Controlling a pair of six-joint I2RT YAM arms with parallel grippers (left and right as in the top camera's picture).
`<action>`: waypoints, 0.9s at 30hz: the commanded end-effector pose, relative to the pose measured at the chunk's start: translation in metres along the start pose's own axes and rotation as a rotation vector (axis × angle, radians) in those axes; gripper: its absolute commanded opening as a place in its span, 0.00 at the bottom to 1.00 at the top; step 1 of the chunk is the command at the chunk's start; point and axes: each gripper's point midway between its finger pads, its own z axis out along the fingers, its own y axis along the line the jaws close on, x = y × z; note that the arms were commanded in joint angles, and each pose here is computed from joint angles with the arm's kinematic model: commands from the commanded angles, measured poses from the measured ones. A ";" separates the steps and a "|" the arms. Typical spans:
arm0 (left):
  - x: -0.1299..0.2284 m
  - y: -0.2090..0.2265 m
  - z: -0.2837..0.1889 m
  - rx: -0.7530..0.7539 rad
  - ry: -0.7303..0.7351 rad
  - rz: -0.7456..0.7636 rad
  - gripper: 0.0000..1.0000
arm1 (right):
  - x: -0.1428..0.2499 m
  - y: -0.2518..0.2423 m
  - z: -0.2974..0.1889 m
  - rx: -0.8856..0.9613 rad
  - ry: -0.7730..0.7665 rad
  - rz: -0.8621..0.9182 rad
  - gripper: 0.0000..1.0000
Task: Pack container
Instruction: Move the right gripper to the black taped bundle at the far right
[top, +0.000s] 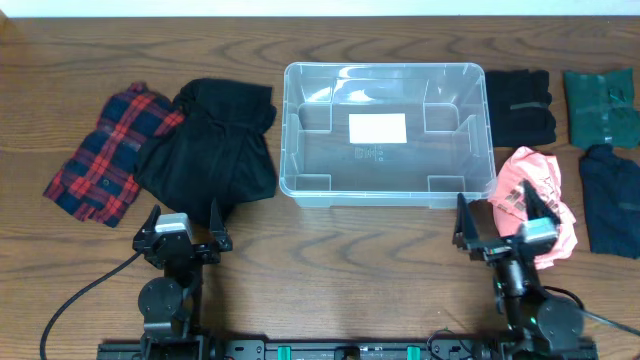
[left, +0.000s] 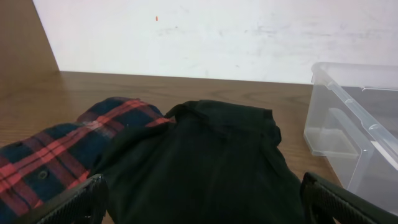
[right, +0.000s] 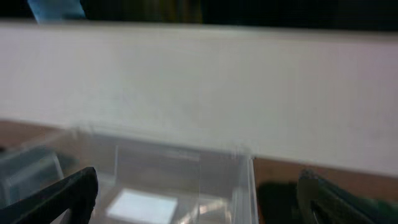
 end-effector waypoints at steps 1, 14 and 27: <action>0.018 0.003 0.002 -0.011 0.043 -0.003 0.98 | -0.053 0.006 -0.005 -0.026 -0.089 0.027 0.99; 0.018 0.003 0.002 -0.011 0.043 -0.002 0.98 | -0.138 -0.019 0.010 0.119 -0.054 0.035 0.99; 0.018 0.003 0.002 -0.011 0.043 -0.002 0.98 | -0.154 -0.033 0.050 0.140 0.293 -0.146 0.99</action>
